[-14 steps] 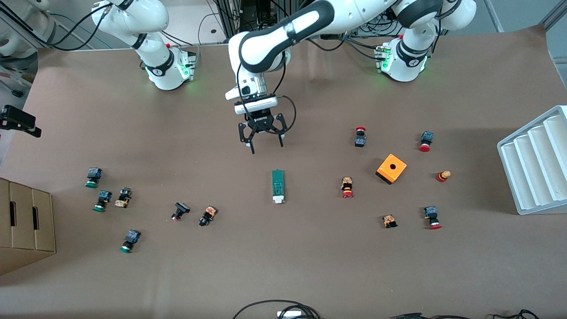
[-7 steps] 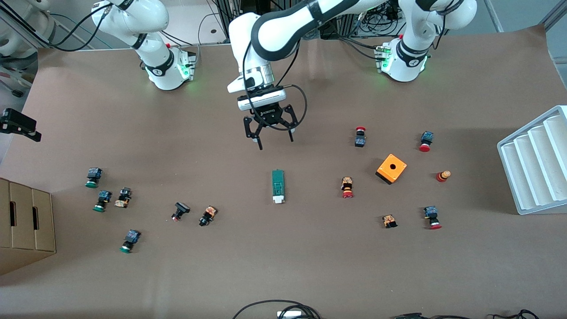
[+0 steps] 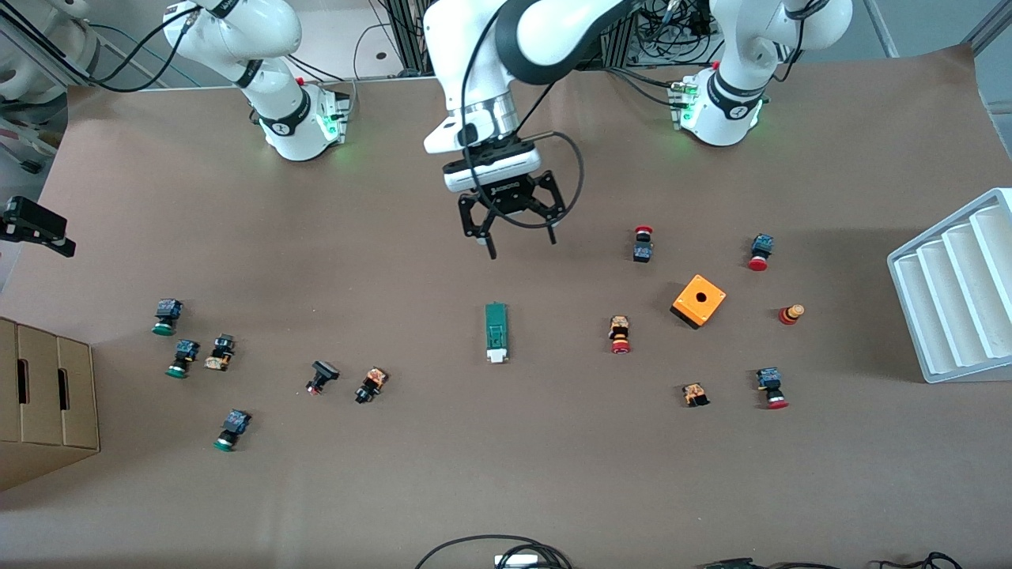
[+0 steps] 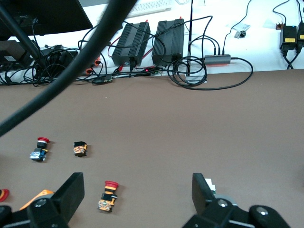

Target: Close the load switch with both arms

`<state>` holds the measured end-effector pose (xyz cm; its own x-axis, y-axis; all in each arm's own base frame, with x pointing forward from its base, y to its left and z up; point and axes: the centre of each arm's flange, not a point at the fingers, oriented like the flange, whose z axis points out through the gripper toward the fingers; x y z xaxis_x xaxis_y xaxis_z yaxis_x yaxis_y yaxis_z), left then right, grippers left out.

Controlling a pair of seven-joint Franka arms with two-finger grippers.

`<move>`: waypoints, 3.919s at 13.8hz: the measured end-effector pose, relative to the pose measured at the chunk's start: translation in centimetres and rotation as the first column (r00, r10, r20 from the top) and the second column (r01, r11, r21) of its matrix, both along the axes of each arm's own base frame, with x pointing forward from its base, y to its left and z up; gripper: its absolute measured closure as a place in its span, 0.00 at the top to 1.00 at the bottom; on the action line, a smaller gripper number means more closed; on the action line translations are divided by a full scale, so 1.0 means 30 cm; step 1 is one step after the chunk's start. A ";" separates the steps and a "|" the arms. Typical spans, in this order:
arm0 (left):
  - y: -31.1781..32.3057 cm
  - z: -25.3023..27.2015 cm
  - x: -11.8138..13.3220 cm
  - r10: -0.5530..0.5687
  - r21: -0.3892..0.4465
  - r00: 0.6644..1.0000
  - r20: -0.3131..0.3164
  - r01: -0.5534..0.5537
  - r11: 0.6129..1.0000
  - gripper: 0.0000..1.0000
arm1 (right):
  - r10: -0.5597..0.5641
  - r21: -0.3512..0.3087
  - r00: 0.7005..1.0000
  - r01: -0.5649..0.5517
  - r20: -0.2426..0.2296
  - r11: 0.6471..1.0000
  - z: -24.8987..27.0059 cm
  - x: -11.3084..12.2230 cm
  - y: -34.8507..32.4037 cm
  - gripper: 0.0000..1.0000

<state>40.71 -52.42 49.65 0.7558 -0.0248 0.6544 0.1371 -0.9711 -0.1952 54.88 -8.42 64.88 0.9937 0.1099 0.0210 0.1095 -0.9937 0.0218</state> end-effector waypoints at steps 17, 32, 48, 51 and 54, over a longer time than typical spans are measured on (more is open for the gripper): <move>0.553 0.457 0.255 -0.066 -0.159 0.963 -0.263 0.025 0.987 1.00 | 0.001 0.001 1.000 -0.001 -0.009 1.000 -0.025 0.008 0.000 1.00; 1.148 0.402 0.560 0.050 -0.248 0.911 -0.410 -0.164 0.955 1.00 | -0.002 0.002 1.000 0.002 -0.022 1.000 -0.038 0.008 -0.003 1.00; 1.553 0.272 0.675 0.128 -0.274 0.854 -0.504 -0.299 0.914 1.00 | 0.001 0.002 1.000 -0.001 -0.024 1.000 -0.040 0.010 0.004 1.00; 1.681 0.273 0.675 0.107 -0.294 0.843 -0.527 -0.299 0.908 1.00 | 0.001 0.002 1.000 -0.001 -0.026 1.000 -0.045 0.013 0.004 1.00; 1.762 0.279 0.666 0.117 -0.289 0.827 -0.550 -0.320 0.902 1.00 | 0.001 0.002 1.000 -0.001 -0.027 1.000 -0.050 0.016 0.004 1.00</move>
<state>60.69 0.43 58.02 0.9355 0.3376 0.1040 0.3338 -0.9412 0.0526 55.36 -8.31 63.39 0.9938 0.1113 -0.0057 0.1114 -0.9936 0.0167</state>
